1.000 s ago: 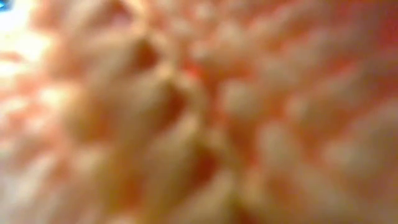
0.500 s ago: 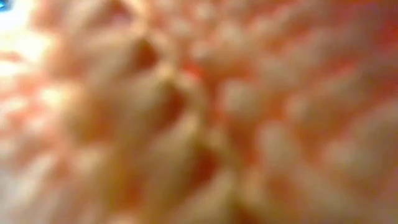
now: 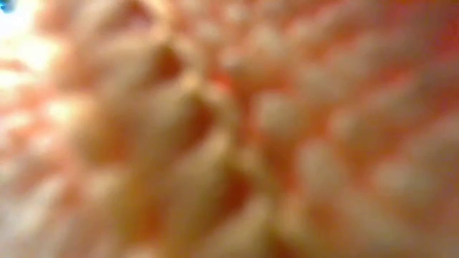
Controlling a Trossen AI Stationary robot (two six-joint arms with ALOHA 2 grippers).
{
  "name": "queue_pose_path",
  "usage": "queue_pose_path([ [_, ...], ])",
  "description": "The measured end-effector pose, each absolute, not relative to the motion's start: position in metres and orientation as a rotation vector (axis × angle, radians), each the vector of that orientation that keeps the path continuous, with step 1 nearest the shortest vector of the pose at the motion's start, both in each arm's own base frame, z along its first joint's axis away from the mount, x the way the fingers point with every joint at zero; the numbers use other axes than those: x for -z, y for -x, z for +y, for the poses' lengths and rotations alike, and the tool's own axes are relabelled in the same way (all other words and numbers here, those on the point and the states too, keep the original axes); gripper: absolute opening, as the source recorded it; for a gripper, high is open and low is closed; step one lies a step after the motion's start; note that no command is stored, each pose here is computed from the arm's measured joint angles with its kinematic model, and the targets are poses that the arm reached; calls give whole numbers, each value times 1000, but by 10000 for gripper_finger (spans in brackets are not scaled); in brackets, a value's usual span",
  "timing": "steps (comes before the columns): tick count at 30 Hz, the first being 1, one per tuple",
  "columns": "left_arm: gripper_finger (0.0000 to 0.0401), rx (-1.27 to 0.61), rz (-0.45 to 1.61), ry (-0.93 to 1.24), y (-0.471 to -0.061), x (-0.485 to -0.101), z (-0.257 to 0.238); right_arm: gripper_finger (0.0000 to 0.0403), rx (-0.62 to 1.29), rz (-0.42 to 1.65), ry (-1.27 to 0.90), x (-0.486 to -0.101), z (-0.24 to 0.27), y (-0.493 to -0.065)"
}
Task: Sort microfiber towel by color & place in baskets
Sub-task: Put the green towel into the left transparent bin
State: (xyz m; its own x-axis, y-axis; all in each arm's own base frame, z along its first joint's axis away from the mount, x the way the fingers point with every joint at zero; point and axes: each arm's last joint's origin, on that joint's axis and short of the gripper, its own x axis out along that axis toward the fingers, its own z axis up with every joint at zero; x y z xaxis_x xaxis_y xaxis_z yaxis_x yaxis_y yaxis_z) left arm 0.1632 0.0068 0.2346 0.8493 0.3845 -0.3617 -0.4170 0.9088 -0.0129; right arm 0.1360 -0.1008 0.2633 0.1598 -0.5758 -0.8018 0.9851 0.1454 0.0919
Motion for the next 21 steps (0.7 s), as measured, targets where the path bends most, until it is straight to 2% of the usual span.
queue_pose_path([
  [7,153,-469,281,118,-165,-241,8,1,1052,544,-605,-286,-79,-140],
  [11,190,-468,211,98,-167,-248,8,0,896,501,-497,-294,-71,-155],
  [18,201,-491,29,54,-175,-266,9,0,690,377,-387,-303,-58,-189],
  [21,200,-501,30,38,-184,-277,11,0,619,333,-355,-306,-54,-201],
])
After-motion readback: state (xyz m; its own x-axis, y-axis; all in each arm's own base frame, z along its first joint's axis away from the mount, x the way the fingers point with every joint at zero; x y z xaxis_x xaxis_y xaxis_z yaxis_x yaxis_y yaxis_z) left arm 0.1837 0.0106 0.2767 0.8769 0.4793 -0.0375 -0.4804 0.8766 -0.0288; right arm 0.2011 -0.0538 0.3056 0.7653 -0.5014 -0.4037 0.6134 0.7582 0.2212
